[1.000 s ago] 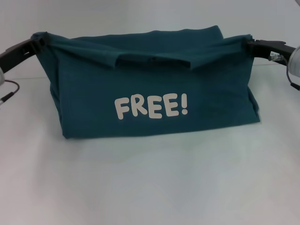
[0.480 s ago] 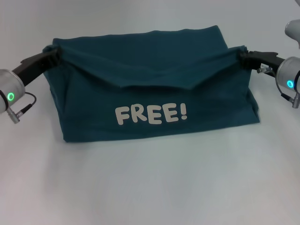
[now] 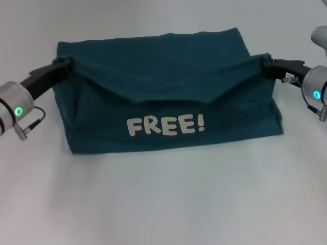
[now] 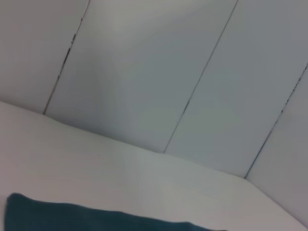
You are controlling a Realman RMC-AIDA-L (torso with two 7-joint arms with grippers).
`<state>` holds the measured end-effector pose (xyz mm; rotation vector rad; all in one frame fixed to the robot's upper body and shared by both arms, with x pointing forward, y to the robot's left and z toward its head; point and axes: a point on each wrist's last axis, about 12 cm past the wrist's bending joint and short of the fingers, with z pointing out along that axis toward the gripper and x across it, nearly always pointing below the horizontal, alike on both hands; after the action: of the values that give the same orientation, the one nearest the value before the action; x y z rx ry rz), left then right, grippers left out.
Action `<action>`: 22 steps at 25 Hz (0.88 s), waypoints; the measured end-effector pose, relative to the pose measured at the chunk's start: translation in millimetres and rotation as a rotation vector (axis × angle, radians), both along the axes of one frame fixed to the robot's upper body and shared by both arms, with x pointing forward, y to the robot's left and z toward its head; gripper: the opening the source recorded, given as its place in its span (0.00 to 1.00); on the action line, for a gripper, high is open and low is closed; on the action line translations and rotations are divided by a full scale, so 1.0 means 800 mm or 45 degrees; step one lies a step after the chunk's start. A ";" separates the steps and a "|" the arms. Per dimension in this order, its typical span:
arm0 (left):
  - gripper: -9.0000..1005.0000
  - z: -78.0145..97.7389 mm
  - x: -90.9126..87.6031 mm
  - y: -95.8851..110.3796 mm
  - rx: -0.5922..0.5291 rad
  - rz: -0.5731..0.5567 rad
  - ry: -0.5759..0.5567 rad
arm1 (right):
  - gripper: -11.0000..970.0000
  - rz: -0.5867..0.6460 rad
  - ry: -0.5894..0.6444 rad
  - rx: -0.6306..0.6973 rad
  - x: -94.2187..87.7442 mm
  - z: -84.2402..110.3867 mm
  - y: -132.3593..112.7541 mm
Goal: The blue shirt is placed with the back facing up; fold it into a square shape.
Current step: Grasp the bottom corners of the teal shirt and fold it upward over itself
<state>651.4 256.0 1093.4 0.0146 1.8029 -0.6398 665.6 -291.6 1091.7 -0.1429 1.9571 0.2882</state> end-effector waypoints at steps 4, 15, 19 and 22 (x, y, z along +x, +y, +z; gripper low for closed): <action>0.20 -0.008 -0.005 -0.011 0.085 -0.050 -0.005 | 0.07 0.012 0.012 -0.029 -0.003 -0.007 0.005; 0.48 -0.014 -0.006 0.018 0.205 0.060 0.028 | 0.53 -0.009 0.000 -0.053 -0.006 -0.009 0.003; 0.56 -0.015 -0.017 0.044 0.186 0.116 0.013 | 0.71 -0.014 -0.030 0.008 -0.012 -0.007 -0.010; 0.62 -0.018 -0.028 0.058 0.144 0.120 0.029 | 0.71 -0.003 -0.054 0.074 -0.025 -0.008 -0.023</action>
<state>628.8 302.7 1079.1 -0.0015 1.8481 -0.4725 645.9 -310.0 1085.0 -0.1081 1.9047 0.3377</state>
